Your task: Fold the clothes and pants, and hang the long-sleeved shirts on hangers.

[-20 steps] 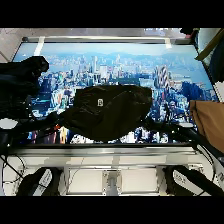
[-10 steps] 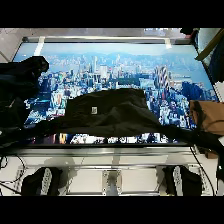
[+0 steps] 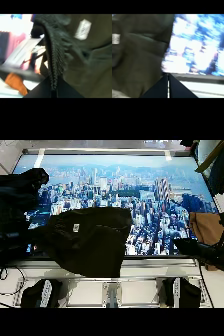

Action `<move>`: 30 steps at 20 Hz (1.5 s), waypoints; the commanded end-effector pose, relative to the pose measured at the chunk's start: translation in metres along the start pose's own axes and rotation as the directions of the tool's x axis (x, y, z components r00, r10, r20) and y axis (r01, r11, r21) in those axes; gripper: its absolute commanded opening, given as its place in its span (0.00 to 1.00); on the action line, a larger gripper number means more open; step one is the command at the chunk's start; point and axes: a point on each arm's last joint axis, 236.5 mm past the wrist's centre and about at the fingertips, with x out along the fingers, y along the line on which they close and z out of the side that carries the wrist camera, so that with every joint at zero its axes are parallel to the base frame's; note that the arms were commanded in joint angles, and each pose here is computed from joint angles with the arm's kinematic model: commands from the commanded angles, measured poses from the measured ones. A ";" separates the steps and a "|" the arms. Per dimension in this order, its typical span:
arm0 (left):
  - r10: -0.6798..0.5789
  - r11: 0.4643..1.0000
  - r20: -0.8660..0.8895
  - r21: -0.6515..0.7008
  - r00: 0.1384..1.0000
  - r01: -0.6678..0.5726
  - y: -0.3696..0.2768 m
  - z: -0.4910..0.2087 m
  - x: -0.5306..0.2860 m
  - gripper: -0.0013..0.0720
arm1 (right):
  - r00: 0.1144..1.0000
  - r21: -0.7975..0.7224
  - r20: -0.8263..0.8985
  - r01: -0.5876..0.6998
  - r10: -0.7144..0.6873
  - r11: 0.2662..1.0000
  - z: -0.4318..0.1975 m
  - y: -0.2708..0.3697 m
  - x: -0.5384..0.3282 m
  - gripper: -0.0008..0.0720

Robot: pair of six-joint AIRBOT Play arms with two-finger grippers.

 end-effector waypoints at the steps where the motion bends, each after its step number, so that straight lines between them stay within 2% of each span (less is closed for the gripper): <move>1: -0.081 0.997 -0.015 0.015 0.997 0.081 -0.023 0.024 0.005 0.05 | 0.996 0.010 0.026 -0.086 0.086 0.996 0.026 0.011 0.003 0.02; 3: -0.054 0.997 -0.068 0.044 0.996 0.057 -0.018 0.021 0.021 0.05 | 0.995 0.005 0.026 -0.100 0.100 0.995 0.031 0.008 0.012 0.05; 4: -0.035 0.998 -0.086 0.055 0.996 0.040 -0.015 0.021 0.027 0.05 | 0.993 -0.003 0.009 -0.115 0.115 0.993 0.030 0.007 0.020 0.19; 5: -0.015 0.998 -0.105 0.057 0.994 0.021 -0.009 0.020 0.033 0.05 | 0.992 0.007 -0.003 -0.127 0.127 0.992 0.030 0.004 0.031 0.39; 6: -0.005 0.998 -0.127 0.054 0.992 0.012 -0.005 0.018 0.038 0.05 | 0.990 0.032 -0.019 -0.139 0.139 0.990 0.031 -0.001 0.045 0.46; 7: -0.003 0.999 -0.147 0.052 0.989 0.011 -0.003 0.016 0.041 0.14 | 0.988 0.053 -0.045 -0.148 0.150 0.988 0.030 -0.004 0.058 0.46; 8: -0.005 0.998 -0.156 0.065 0.988 0.015 -0.003 0.014 0.041 0.59 | 0.983 0.071 -0.080 -0.158 0.164 0.985 0.028 -0.006 0.071 0.46; 9: -0.005 0.997 -0.158 0.074 0.987 0.016 -0.003 0.014 0.041 0.98 | 0.979 0.076 -0.109 -0.165 0.173 0.983 0.027 -0.006 0.083 0.46; 11: 0.050 0.996 -0.135 0.081 0.990 -0.039 0.012 0.018 0.038 0.97 | 0.981 0.049 -0.108 -0.158 0.163 0.986 0.037 -0.013 0.109 0.46; 13: 0.107 0.992 -0.042 0.070 0.993 -0.104 0.030 0.040 0.036 0.97 | 0.986 0.076 -0.095 -0.126 0.133 0.989 0.048 -0.026 0.138 0.46; 15: 0.136 0.990 0.163 0.007 0.977 -0.139 0.042 0.089 0.030 0.97 | 0.975 0.086 -0.179 -0.115 0.128 0.990 0.037 -0.038 0.167 0.46; 17: 0.164 0.986 0.373 -0.076 0.913 -0.146 0.052 0.140 0.015 0.96 | 0.954 0.105 -0.268 -0.110 0.135 0.988 0.028 -0.046 0.193 0.46; 18: 0.166 0.986 0.411 -0.086 0.897 -0.143 0.053 0.156 0.014 0.96 | 0.948 0.100 -0.288 -0.108 0.133 0.989 0.031 -0.050 0.206 0.47; 19: 0.163 0.986 0.376 -0.085 0.912 -0.142 0.055 0.160 0.024 0.96 | 0.947 0.092 -0.295 -0.107 0.130 0.990 0.037 -0.052 0.217 0.47; 21: 0.136 0.991 0.173 -0.035 0.976 -0.132 0.056 0.148 0.067 0.96 | 0.947 0.083 -0.296 -0.105 0.125 0.991 0.054 -0.057 0.236 0.47; 23: 0.098 0.995 -0.014 -0.020 0.995 -0.098 0.053 0.137 0.113 0.96 | 0.946 0.075 -0.297 -0.110 0.127 0.991 0.072 -0.060 0.252 0.48; 26: -0.077 0.996 -0.191 -0.049 0.979 0.069 0.027 0.133 0.170 0.95 | 0.946 0.067 -0.294 -0.122 0.137 0.990 0.095 -0.062 0.269 0.48; 30: -0.128 0.988 -0.357 -0.125 0.925 0.088 0.043 0.109 0.212 0.95 | 0.953 0.045 -0.271 -0.130 0.137 0.991 0.113 -0.061 0.274 0.48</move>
